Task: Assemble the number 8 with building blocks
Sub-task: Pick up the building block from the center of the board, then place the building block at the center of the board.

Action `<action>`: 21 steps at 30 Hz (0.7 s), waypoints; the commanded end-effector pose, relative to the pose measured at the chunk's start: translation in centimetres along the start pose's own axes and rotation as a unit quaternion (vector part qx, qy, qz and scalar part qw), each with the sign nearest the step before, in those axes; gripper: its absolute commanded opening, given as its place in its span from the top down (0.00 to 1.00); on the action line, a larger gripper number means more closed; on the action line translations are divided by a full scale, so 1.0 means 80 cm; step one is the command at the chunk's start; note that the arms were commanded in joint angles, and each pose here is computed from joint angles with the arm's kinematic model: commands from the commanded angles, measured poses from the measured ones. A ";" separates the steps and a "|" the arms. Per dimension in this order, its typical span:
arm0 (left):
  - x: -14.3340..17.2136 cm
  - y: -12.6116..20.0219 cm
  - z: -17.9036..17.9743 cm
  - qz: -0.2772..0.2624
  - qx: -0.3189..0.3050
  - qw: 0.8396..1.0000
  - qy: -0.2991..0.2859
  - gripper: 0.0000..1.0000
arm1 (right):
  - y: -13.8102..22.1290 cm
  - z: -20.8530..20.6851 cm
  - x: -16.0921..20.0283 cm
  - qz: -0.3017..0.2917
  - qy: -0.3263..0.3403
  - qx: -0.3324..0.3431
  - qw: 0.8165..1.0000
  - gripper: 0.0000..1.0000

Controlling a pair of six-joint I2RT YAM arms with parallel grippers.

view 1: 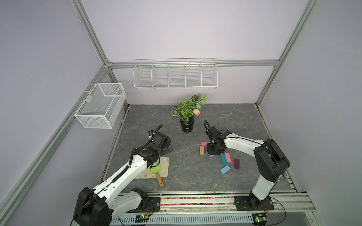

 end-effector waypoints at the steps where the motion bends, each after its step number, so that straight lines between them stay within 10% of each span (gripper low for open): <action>1: -0.010 0.007 -0.005 -0.016 0.000 1.000 0.002 0.01 | -0.004 -0.013 0.015 0.026 0.022 0.044 0.998 0.89; 21: -0.009 0.012 -0.001 -0.021 0.004 1.000 0.006 0.00 | 0.043 0.010 0.095 0.092 0.145 -0.086 0.981 0.76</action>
Point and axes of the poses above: each gripper's point midway between its finger pads, its own y axis back along the fingers, its own z axis along the line the jaws close on, x = y × z, the point moved 8 cm from there along y, back along the fingers, and after that the axes turned 1 degree about y, right-handed, at the moved point
